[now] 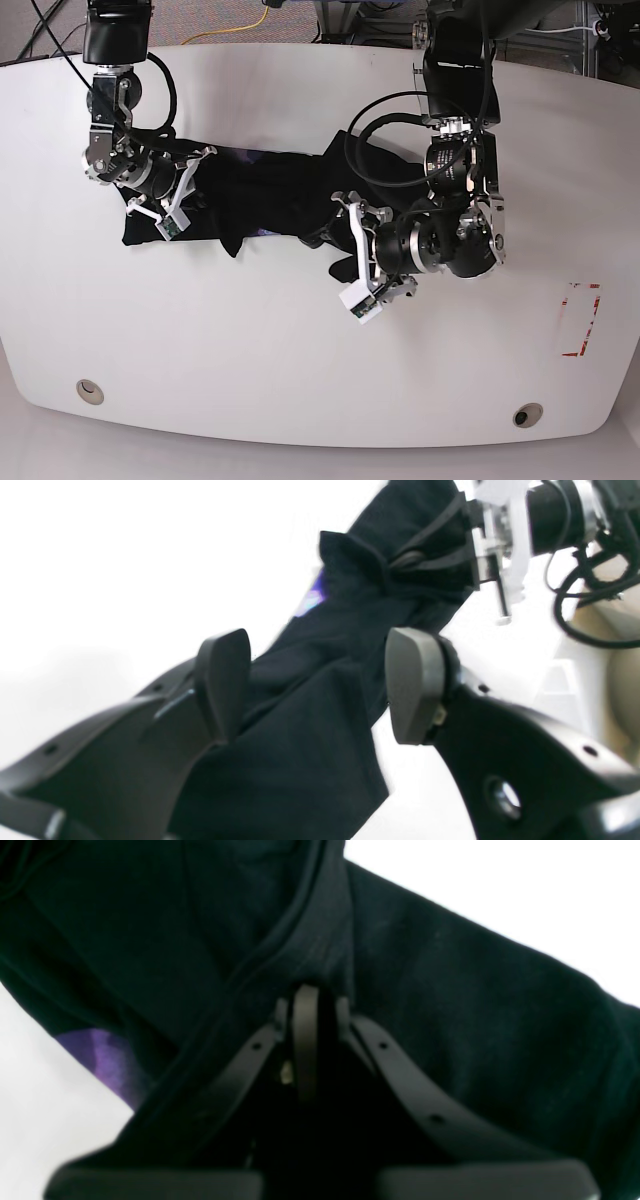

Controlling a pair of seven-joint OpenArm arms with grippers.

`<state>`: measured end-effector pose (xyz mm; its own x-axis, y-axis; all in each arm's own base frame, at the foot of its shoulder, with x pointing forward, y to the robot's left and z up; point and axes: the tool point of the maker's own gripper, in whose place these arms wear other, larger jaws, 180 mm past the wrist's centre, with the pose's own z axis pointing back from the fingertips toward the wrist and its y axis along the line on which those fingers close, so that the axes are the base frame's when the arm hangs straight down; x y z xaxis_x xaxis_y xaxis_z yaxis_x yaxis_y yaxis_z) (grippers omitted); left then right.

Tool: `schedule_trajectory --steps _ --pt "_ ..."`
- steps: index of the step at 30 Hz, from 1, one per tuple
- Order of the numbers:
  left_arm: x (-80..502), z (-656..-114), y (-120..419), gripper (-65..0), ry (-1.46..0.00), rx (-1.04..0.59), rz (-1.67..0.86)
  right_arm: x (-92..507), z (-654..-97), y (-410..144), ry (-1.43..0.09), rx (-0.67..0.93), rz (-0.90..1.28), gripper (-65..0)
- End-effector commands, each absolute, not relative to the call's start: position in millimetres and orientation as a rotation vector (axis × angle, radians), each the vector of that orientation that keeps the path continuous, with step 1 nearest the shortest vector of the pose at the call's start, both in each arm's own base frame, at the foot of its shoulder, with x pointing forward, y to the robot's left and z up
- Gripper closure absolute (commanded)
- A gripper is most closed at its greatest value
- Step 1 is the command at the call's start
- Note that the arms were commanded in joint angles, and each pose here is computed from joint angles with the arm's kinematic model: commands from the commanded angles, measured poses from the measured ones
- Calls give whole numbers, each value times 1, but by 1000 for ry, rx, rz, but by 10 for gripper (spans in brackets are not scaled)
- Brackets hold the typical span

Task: Layout the t-shirt on the table in an organized manner, then fold the t-shirt properly
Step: 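Lift the strip end with the left gripper and fold it toward the right gripper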

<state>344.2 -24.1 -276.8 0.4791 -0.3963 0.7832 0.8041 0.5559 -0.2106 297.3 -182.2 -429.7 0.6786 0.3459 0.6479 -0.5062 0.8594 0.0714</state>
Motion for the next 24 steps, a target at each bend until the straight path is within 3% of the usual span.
schedule_trajectory --steps 1,14,24 --pt "358 -259 -1 -399 -818 -556 -798 280 -448 -201 -542 169 514 -43" --pt "342 -293 57 -401 -721 -426 -781 280 -448 -200 -544 173 512 -43" --pt "336 -294 29 -403 -715 -484 -814 280 -449 -193 -547 185 509 -43"
